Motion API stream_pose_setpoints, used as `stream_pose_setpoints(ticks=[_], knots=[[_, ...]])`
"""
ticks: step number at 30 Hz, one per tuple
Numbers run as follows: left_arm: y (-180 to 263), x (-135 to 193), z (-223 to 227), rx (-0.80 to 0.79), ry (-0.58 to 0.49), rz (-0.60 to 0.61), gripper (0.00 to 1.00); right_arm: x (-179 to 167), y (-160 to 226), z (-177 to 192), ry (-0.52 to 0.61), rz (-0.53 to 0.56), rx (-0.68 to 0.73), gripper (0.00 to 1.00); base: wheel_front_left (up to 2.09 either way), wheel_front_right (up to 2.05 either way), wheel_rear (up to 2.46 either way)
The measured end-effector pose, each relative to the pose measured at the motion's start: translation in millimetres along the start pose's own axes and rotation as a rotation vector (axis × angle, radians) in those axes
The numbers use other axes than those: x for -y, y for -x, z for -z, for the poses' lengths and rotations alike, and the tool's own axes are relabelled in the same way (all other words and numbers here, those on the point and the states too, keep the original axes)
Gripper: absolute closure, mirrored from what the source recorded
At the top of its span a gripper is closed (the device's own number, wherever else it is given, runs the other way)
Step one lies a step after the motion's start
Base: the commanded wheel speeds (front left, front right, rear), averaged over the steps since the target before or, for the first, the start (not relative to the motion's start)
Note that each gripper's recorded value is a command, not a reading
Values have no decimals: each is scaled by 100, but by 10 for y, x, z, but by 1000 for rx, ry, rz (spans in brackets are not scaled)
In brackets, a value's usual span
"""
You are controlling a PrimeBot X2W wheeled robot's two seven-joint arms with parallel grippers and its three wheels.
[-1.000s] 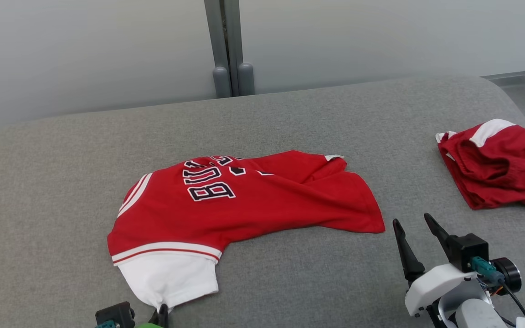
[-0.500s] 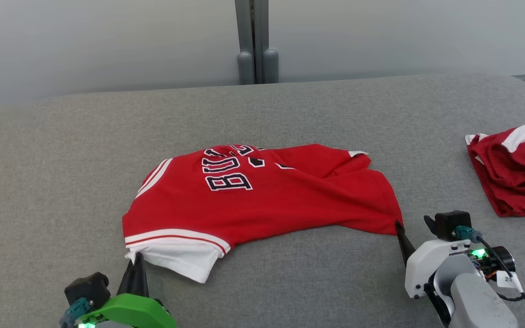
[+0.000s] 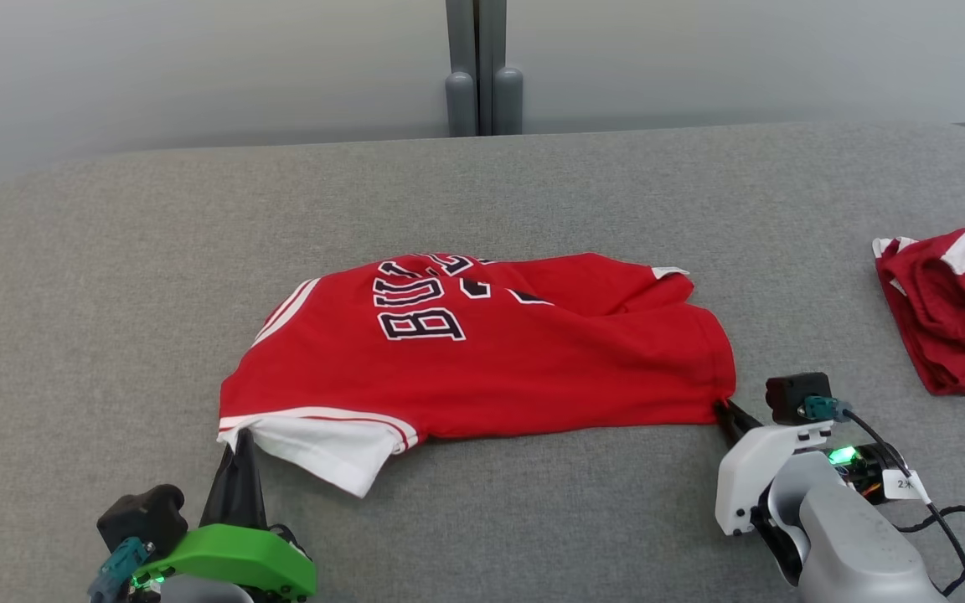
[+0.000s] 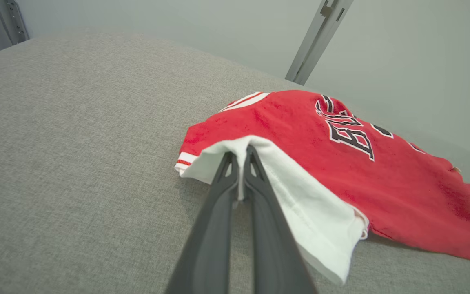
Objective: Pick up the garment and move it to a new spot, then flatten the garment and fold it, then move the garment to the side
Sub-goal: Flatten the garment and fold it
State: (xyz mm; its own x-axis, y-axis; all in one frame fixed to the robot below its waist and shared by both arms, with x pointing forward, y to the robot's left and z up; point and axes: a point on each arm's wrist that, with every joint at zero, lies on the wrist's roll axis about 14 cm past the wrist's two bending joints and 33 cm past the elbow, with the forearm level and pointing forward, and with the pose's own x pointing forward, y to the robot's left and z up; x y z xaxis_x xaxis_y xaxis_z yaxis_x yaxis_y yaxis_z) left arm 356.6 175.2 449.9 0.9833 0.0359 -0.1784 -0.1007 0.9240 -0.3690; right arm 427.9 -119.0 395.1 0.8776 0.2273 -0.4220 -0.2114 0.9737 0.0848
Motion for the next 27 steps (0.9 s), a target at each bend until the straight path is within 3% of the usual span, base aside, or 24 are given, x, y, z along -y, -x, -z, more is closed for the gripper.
stream_pose_setpoints(ticks=[8,15,20,27], knots=[[-152,225,-456,124,66,96,100,-51,18,-529,-77,-20,186,100,0,0,0],[-210,493,-1301,314,-23,228,100,-122,251,-1253,-102,-54,417,100,0,0,0],[-58,876,-2026,486,-102,351,100,-98,634,-1934,-104,-67,625,100,0,0,0],[404,1504,-2789,695,-224,540,100,57,1585,-2707,-70,-49,899,100,0,0,0]])
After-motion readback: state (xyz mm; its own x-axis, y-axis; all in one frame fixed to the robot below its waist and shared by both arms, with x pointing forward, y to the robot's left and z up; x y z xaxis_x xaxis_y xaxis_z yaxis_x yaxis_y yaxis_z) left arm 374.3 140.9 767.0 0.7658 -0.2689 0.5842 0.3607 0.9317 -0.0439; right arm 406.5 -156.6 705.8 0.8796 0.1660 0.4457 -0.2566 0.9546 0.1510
